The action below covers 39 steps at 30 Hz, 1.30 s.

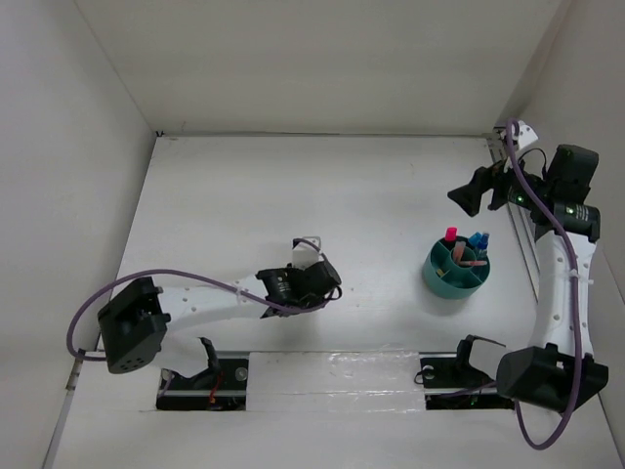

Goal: Sort the stationery into containers
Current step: Grab a piece of stationery with the left arm, then pass the stationery from the left arm to the right

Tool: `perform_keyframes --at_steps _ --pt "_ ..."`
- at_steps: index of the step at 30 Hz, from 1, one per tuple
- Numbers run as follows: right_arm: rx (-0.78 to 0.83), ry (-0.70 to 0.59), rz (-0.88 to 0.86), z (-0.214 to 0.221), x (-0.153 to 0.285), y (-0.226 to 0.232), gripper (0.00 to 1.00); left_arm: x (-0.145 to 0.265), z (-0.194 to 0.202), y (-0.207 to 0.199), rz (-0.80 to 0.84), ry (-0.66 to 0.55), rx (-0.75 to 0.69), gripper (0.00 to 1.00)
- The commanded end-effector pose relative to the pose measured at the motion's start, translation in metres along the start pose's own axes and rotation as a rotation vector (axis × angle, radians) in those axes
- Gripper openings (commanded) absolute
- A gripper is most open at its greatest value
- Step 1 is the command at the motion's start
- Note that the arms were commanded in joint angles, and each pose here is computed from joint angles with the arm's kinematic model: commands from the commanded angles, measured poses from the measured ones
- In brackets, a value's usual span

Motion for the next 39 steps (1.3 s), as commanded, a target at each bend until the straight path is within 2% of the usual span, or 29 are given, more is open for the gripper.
perform_keyframes --at_steps 1,5,12,19,25,28,31,34,36,39 --pt "0.06 -0.035 -0.187 -0.012 0.002 0.016 1.0 0.02 -0.014 -0.007 0.082 -0.135 -0.032 0.0" --pt "0.066 -0.022 -0.281 -0.011 0.0 0.029 1.0 0.039 -0.038 -0.02 0.161 -0.266 -0.059 0.0" --pt "0.235 -0.044 -0.469 -0.01 0.006 0.064 1.0 0.076 -0.084 -0.049 0.337 -0.454 -0.133 0.0" --pt "0.197 -0.035 -0.57 -0.01 -0.005 0.071 1.0 0.093 -0.12 -0.064 0.321 -0.617 -0.148 0.0" --pt "0.208 -0.053 -0.74 -0.006 -0.016 0.097 1.0 0.108 -0.141 -0.081 0.45 -0.791 -0.142 0.0" --pt "0.212 -0.081 -0.792 -0.009 -0.01 0.109 1.0 0.113 -0.146 -0.088 0.501 -0.847 -0.215 0.0" --pt "0.171 -0.095 -0.792 -0.017 -0.004 0.114 1.0 0.109 -0.146 -0.091 0.513 -0.864 -0.262 0.0" --pt "0.021 -0.123 -0.696 -0.027 -0.008 0.113 1.0 0.117 -0.15 -0.097 0.536 -0.914 -0.282 0.0" --pt "-0.002 -0.198 -0.668 -0.043 -0.004 0.117 1.0 0.12 -0.15 -0.1 0.544 -0.934 -0.298 0.0" --pt "-0.037 -0.192 -0.61 -0.053 -0.01 0.121 1.0 0.113 -0.143 -0.107 0.493 -0.925 -0.318 0.0"
Point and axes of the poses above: each gripper's point midway between its finger pads, its own x axis back along the fingers, its own y axis along the line the jaws close on, z = x × y, the point moved 9 cm from there along x, back along the fingers, and after that the axes turned 3 degrees about -x, right-handed, at the moved point
